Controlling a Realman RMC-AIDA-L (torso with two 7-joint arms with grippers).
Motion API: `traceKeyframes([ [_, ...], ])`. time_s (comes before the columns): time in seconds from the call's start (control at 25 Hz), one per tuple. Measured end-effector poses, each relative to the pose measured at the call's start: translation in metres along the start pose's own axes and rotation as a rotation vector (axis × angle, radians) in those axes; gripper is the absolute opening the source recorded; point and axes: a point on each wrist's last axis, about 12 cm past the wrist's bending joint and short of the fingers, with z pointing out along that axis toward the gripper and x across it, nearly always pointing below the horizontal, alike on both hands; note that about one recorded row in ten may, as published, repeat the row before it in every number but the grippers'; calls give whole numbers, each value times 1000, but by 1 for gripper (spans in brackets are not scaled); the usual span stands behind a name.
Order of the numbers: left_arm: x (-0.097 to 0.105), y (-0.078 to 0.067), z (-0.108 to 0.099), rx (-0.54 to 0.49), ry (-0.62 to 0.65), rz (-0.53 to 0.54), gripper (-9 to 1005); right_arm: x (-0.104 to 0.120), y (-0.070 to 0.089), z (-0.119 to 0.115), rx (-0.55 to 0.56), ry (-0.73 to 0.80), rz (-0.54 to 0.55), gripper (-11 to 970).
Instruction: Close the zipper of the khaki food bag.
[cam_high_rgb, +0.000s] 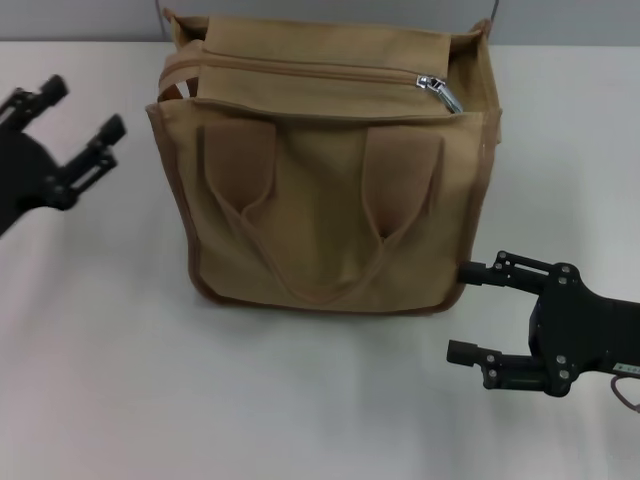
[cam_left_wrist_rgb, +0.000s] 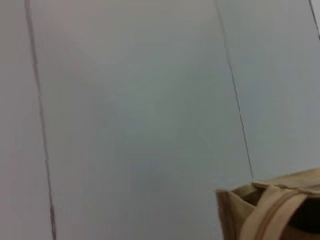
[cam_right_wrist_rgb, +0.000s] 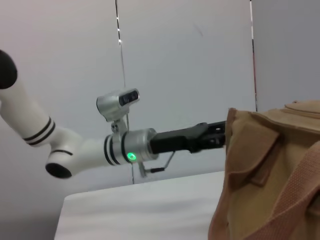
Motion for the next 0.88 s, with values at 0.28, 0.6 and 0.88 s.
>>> traceKeyframes([
  [0.28,-27,25,-28,88,-34,-303,789,-4,-5,6,-16,2,-15,801],
  [0.6,-41,-1,-18,537,64,-414,841,-3,-7,13,-43,27,-12,801],
  [0.88,-16,-37,7,756,295,-383,841,6,-5,31,-80,78,13,801],
])
